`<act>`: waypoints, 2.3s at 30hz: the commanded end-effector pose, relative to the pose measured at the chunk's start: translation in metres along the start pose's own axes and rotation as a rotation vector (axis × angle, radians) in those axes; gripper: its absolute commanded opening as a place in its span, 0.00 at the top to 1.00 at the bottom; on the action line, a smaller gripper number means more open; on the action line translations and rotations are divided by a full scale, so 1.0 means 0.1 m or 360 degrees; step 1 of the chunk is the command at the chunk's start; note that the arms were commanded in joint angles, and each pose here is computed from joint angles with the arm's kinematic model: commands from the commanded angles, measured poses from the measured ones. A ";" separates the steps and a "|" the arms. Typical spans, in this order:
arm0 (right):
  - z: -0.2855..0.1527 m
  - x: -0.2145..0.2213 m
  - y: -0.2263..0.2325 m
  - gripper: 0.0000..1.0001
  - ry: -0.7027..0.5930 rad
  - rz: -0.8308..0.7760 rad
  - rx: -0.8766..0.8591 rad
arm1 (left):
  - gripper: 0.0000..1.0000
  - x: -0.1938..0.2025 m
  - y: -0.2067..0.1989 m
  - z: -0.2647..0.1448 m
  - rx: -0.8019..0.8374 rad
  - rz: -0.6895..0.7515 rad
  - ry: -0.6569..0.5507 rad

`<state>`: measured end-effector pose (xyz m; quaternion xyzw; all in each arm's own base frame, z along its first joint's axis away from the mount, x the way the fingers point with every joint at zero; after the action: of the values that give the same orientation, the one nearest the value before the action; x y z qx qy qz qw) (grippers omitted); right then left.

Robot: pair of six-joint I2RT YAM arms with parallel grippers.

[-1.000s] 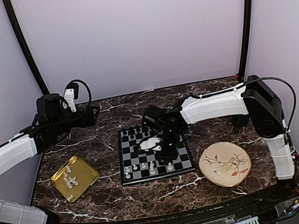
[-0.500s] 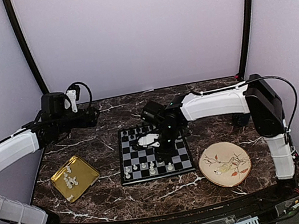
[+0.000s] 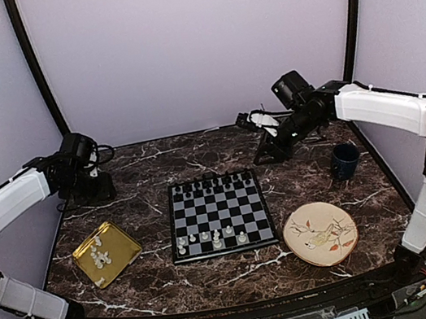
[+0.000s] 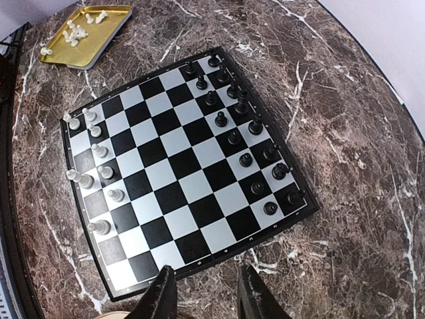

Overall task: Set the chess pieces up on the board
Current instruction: Pick up the king from the storage box.

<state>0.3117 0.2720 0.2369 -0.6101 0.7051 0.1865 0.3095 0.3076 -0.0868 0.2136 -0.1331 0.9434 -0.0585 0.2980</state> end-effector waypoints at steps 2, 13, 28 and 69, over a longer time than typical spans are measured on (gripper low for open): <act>0.03 0.21 0.02 0.67 -0.0158 0.0093 -0.0088 | 0.53 0.44 0.35 -0.14 -0.0251 -0.0121 0.0440; 0.01 0.22 0.12 0.67 -0.0250 0.0077 -0.0179 | 0.54 0.82 0.69 -0.14 -0.0711 -0.0136 0.0847; 0.03 0.26 0.14 0.67 -0.0236 0.0075 -0.0182 | 0.68 1.06 0.99 0.29 -0.0780 -0.0204 0.1027; 0.22 0.37 0.10 0.68 -0.0159 0.0131 -0.0219 | 0.99 0.57 -0.57 -0.08 0.0291 0.0365 0.0879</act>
<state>0.3005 0.2578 0.1960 -0.5912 0.6997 0.2775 0.2897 0.2665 -0.1031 0.1639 -0.0854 0.9944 -0.0628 0.0008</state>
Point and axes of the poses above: each gripper's point midway between its finger pads, its own z axis out along the fingers, its own y axis along the line the jaws close on, x = y × z, the point moved 6 cm from there along -z, back along the fingers, and after that the axes turned 12 degrees about -z, right-handed, at the moved point
